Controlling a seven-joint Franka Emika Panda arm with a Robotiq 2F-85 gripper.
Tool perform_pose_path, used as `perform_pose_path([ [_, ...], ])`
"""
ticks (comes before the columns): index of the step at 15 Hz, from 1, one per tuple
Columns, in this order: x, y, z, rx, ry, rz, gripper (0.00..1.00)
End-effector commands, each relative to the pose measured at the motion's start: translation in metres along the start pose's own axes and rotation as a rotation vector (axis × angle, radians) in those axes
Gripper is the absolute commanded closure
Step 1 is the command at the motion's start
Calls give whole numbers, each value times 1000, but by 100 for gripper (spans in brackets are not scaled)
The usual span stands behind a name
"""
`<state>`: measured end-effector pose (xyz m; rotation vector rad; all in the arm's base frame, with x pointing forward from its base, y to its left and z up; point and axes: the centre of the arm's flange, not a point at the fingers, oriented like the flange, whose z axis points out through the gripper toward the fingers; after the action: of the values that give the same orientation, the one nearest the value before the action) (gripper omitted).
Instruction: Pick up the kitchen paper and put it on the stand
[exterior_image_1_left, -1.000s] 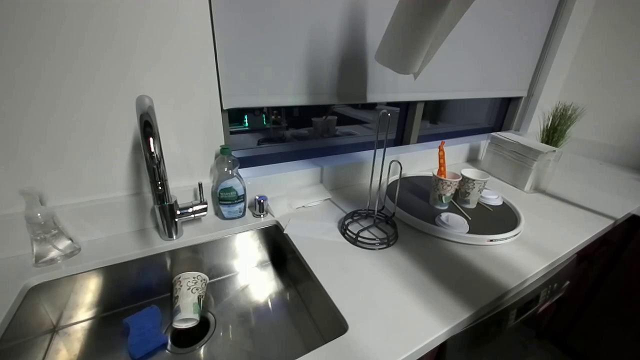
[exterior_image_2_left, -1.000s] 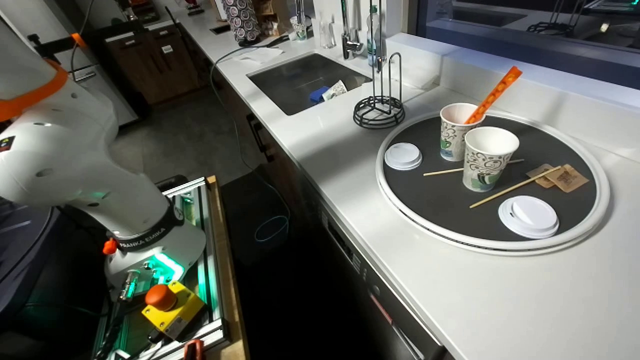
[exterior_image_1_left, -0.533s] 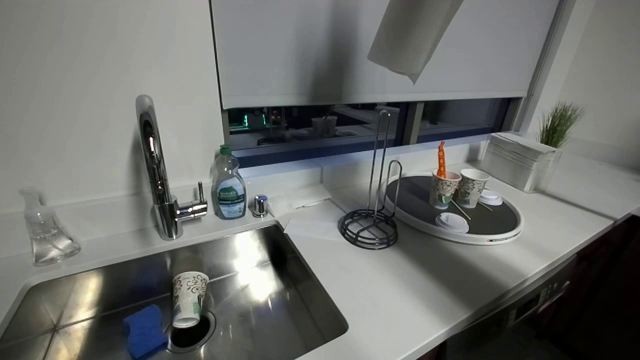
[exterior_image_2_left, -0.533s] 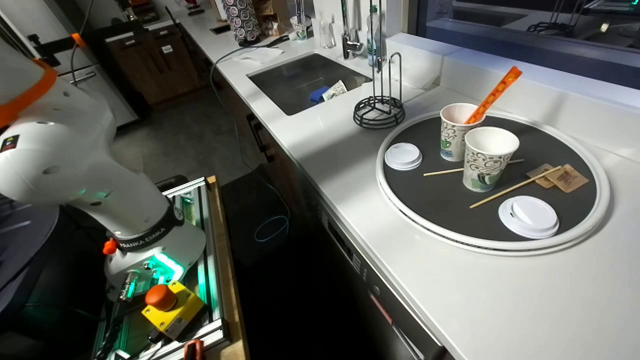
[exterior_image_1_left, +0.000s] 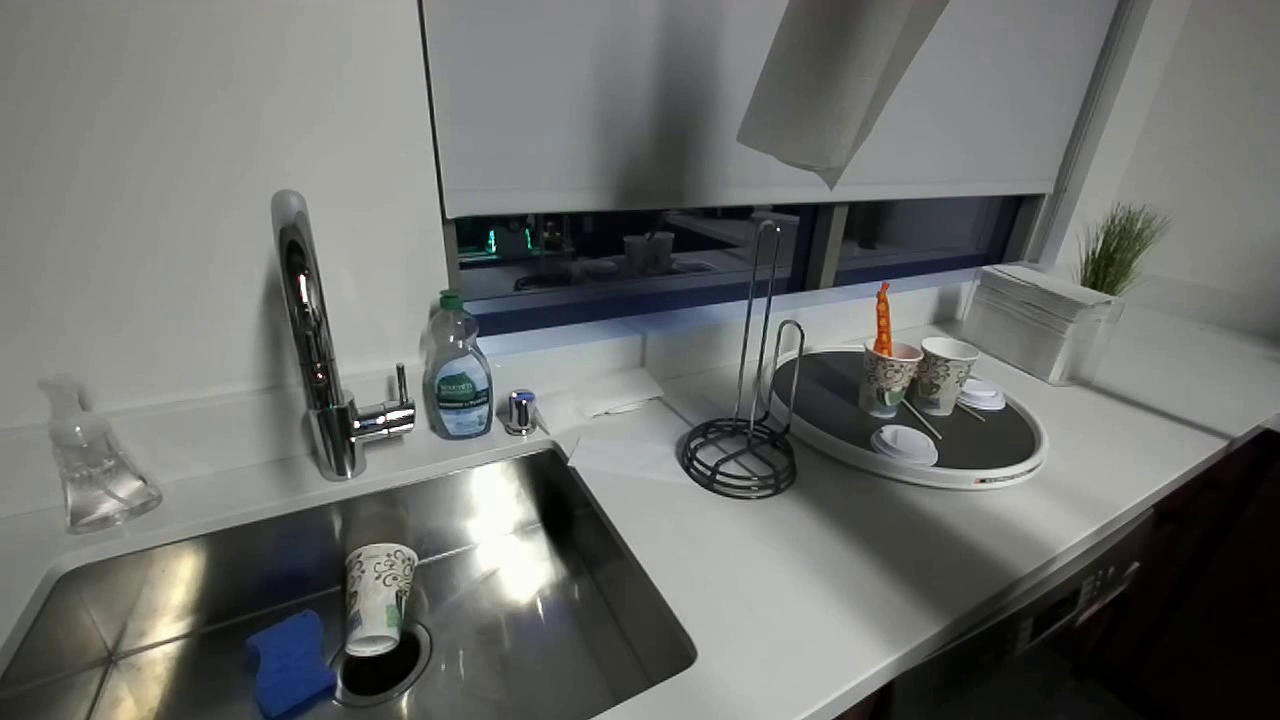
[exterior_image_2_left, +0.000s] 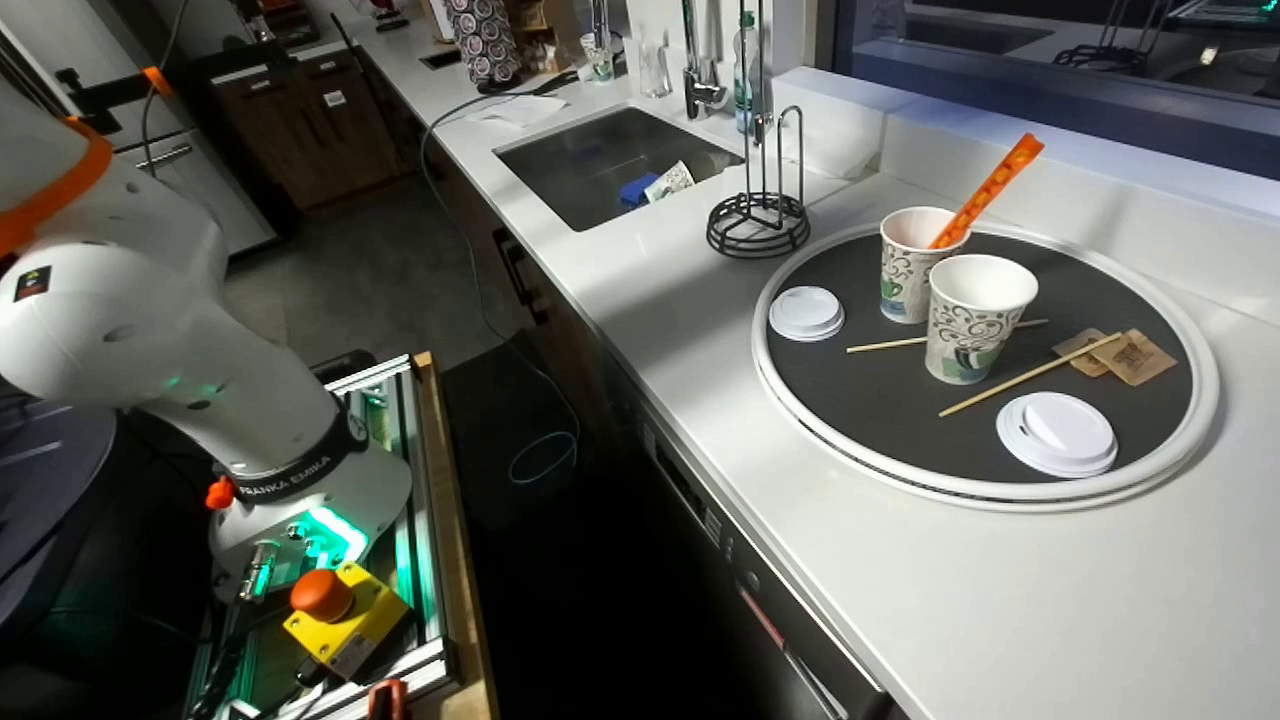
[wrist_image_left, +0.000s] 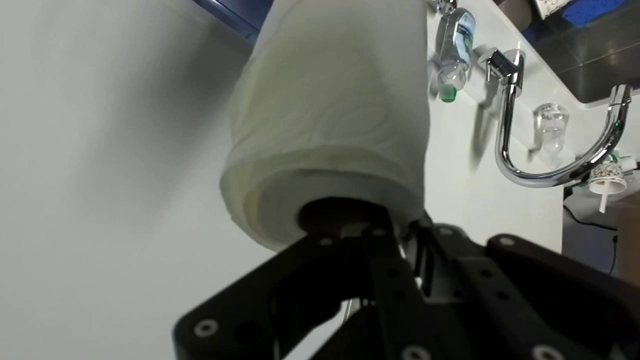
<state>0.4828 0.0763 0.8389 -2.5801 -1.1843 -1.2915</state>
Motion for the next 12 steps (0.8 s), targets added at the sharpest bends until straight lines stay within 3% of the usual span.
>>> perform_pose_path([
  [1, 2, -10, 4, 85, -36, -7, 97],
  [3, 0, -16, 6, 133, -72, -16, 97],
  [5, -2, -15, 4, 124, -70, -26, 97],
  [6, -2, -18, 12, 105, -75, -16, 89],
  [9, -2, -16, 9, 99, -71, -15, 89],
  [10, -2, -15, 8, 99, -70, -14, 97],
  [12, 0, -17, 10, 117, -84, -12, 97],
])
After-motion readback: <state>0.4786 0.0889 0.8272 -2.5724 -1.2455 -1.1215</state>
